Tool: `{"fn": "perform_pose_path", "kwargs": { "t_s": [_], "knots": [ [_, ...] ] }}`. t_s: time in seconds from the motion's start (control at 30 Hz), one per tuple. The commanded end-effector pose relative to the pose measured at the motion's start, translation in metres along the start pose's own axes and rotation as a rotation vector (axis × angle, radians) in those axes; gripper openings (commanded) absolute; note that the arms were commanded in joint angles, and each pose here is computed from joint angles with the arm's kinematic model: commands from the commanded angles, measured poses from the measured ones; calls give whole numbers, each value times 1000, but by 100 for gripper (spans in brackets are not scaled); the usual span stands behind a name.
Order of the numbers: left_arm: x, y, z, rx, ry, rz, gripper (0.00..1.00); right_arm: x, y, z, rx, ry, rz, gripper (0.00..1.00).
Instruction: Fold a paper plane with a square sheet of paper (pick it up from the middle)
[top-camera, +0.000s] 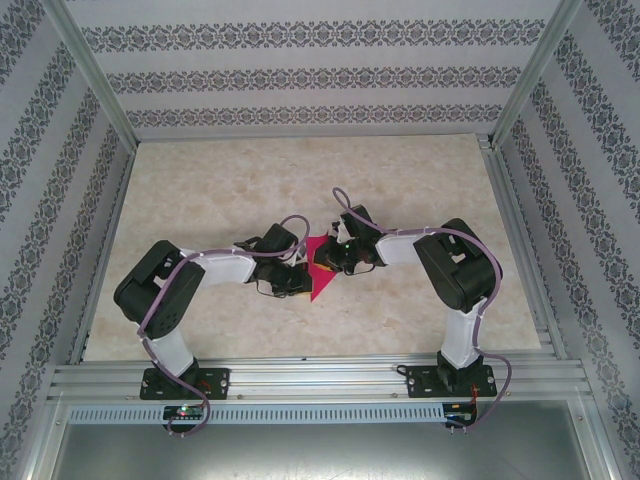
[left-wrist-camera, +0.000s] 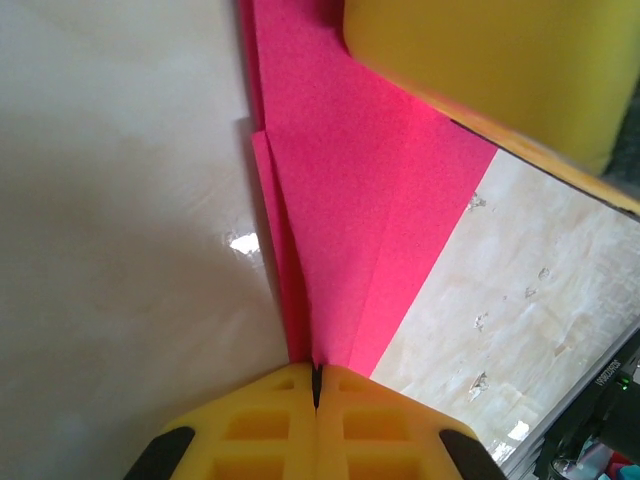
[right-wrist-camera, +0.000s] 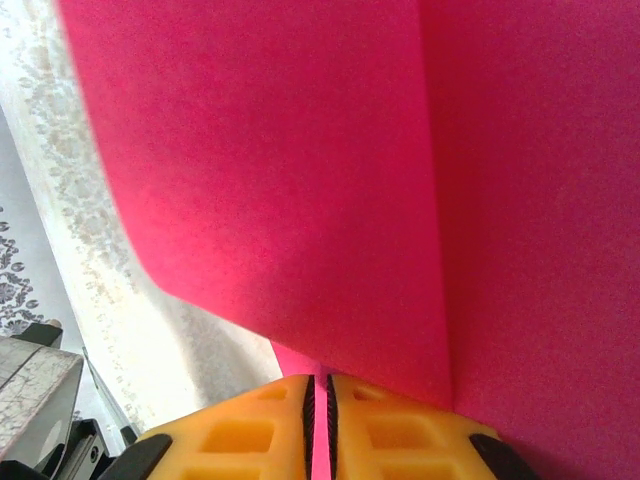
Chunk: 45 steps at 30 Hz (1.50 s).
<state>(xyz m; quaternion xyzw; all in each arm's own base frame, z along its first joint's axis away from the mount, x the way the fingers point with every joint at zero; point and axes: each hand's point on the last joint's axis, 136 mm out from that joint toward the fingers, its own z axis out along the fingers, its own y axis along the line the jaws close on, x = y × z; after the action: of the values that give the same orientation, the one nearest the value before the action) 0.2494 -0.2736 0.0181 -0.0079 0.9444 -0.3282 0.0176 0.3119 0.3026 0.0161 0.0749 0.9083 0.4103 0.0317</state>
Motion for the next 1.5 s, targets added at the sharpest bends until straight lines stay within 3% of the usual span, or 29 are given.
{"fn": "perform_pose_path", "kwargs": {
  "t_s": [0.0,0.3,0.47,0.77,1.0,1.27,1.47],
  "knots": [
    [39,35,-3,-130,97,-45,0,23,-71,15,229,38,96,15],
    [23,10,-31,-94,-14,19,6,30,-75,15,285,5,122,12],
    [-2,-28,-47,19,-109,43,8,32,-74,15,286,-19,137,12],
    [-28,-50,-24,128,-124,-3,7,31,-72,17,275,-10,142,12],
    [-31,-30,-3,88,-115,-50,7,32,-72,17,277,-8,139,12],
    [3,19,17,-43,-6,-117,5,31,-74,15,285,-6,138,13],
    [29,30,21,-34,83,-141,5,32,-78,12,302,-5,141,13]
  ]
}}
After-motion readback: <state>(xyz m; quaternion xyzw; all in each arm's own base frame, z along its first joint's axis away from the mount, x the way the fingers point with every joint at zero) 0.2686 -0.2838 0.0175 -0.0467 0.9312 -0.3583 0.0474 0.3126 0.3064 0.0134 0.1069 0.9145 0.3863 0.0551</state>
